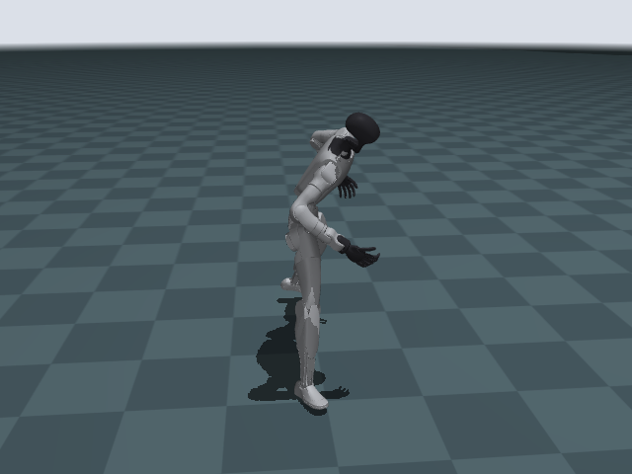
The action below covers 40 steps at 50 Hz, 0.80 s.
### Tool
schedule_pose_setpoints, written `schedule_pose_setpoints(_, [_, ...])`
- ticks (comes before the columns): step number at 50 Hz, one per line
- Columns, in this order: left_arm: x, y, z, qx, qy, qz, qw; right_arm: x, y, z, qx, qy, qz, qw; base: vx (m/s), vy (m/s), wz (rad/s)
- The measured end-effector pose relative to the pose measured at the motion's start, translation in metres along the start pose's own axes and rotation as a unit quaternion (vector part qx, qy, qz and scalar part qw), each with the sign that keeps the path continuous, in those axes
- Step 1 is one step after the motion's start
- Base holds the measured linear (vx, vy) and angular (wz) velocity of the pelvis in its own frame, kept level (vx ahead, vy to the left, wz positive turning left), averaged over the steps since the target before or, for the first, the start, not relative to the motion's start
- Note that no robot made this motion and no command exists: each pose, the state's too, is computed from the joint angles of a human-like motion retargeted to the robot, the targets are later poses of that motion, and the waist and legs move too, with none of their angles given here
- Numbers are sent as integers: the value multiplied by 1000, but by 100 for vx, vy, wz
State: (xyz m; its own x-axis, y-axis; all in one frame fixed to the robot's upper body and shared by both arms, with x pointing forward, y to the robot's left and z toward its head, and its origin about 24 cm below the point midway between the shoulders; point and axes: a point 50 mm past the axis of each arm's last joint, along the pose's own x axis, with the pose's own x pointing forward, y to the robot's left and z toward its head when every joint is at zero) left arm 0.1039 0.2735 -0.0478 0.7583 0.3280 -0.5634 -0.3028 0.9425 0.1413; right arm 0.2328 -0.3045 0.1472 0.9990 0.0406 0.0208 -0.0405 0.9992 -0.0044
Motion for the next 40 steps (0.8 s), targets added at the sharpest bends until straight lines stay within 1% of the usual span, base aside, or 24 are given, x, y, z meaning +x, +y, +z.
schedule_pose_setpoints(1, [-11,-4,-13,-13,36,0,999,1,-24,22,-20,-16,-60,998,24,-81,-18])
schedule_pose_setpoints(3, [-17,-22,-10,42,23,-36,998,-2,-84,89,-7,-125,-225,966,24,-70,17])
schedule_pose_setpoints(4, [-13,-34,4,99,-16,-63,993,-14,-118,131,28,-203,-331,921,19,-63,38])
schedule_pose_setpoints(6, [-5,-58,37,207,-117,-108,965,-70,-173,207,146,-352,-497,780,14,-63,20])
schedule_pose_setpoints(7, [-3,-67,55,240,-166,-124,948,-107,-190,233,215,-408,-533,710,14,-64,0])
schedule_pose_setpoints(8, [-1,-74,72,265,-210,-136,931,-144,-202,247,290,-452,-545,644,16,-65,-11])
schedule_pose_setpoints(10, [-2,-80,89,235,-246,-145,929,-179,-208,251,380,-489,-548,562,19,-65,-25])
schedule_pose_setpoints(11, [-3,-83,94,199,-251,-149,936,-185,-210,246,402,-485,-563,535,22,-63,-41])
schedule_pose_setpoints(13, [-3,-88,101,115,-244,-162,949,-171,-209,241,377,-460,-597,538,23,-60,-49])
schedule_pose_setpoints(15, [-2,-92,99,52,-219,-175,959,-116,-193,245,281,-446,-563,637,25,-55,-43])
schedule_pose_setpoints(16, [-1,-93,97,37,-211,-176,961,-88,-180,246,238,-438,-526,689,25,-52,-35])
schedule_pose_setpoints(18, [1,-94,95,39,-205,-178,962,-42,-150,244,168,-423,-438,776,25,-49,-28])
schedule_pose_setpoints(21, [5,-93,93,92,-210,-174,958,0,-109,233,110,-402,-321,851,23,-42,-12])
schedule_pose_setpoints(23, [7,-92,94,126,-216,-168,954,16,-90,218,103,-388,-269,875,19,-35,8])
schedule_pose_setpoints(25, [8,-93,96,141,-224,-160,951,25,-78,202,112,-380,-239,887,16,-28,23])
schedule_pose_setpoints(28, [9,-100,100,138,-239,-152,949,31,-66,184,125,-375,-213,894,12,-20,29])
schedule_pose_setpoints(31, [7,-111,106,119,-257,-153,947,30,-59,172,109,-372,-206,899,8,-12,19])
schedule_pose_setpoints(35, [5,-139,111,50,-267,-161,949,32,-51,145,85,-362,-231,899,3,-3,1])
schedule_pose_setpoints(40, [-4,-185,121,-89,-249,-187,946,44,-17,87,60,-310,-248,916,-1,2,-10])
